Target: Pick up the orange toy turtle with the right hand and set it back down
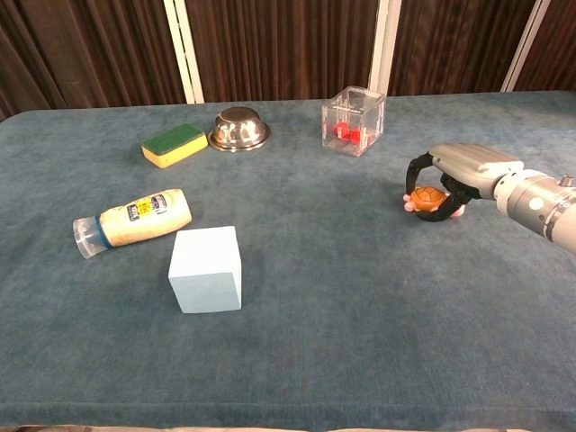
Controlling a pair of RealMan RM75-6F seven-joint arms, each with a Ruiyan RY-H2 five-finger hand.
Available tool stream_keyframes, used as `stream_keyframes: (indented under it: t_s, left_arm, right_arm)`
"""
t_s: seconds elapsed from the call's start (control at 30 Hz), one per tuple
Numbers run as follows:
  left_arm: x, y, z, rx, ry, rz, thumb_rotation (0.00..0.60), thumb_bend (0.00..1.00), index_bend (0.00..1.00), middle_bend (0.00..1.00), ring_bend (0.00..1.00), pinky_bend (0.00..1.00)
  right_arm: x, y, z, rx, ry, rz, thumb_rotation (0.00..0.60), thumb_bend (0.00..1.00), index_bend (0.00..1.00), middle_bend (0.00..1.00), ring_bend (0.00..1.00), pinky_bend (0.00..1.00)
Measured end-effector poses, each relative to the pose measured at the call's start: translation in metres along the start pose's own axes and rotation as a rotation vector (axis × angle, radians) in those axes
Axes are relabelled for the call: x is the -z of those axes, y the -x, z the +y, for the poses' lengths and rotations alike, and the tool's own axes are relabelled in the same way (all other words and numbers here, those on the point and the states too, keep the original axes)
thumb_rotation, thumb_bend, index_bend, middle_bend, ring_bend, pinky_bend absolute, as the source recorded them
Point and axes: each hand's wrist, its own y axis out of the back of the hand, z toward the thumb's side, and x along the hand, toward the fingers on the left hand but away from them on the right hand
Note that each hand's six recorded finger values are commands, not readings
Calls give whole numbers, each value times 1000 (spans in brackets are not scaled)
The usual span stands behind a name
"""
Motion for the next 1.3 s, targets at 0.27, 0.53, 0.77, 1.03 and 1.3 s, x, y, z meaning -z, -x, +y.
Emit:
stream_keyframes:
  t_s: [0.27, 0.53, 0.77, 1.03, 1.3]
  left_arm:
    - [0, 0, 0, 4, 0, 1, 600, 427, 76, 3, 52, 355]
    - [1, 0, -1, 8, -1, 5, 600, 427, 89, 3, 52, 355]
    - [1, 0, -1, 6, 0, 5, 600, 426, 94, 3, 52, 356]
    - [0, 1, -1, 8, 2, 4, 600, 426, 97, 3, 51, 356]
    - [-1, 0, -2, 10, -4, 3, 600, 427, 95, 3, 52, 356]
  right_arm:
    - [0, -1, 3, 39, -17, 2, 600, 982, 827, 607, 979, 980]
    - [-2, -4, 5, 68, -12, 0, 600, 1000, 855, 684, 999, 981]
    - [0, -6, 5, 93, -41, -11, 600, 1000, 861, 684, 999, 981]
    - [6, -12, 4, 74, -88, -13, 600, 687, 629, 644, 977, 961]
    - [17, -25, 10, 35, -134, -7, 600, 91, 237, 277, 903, 896]
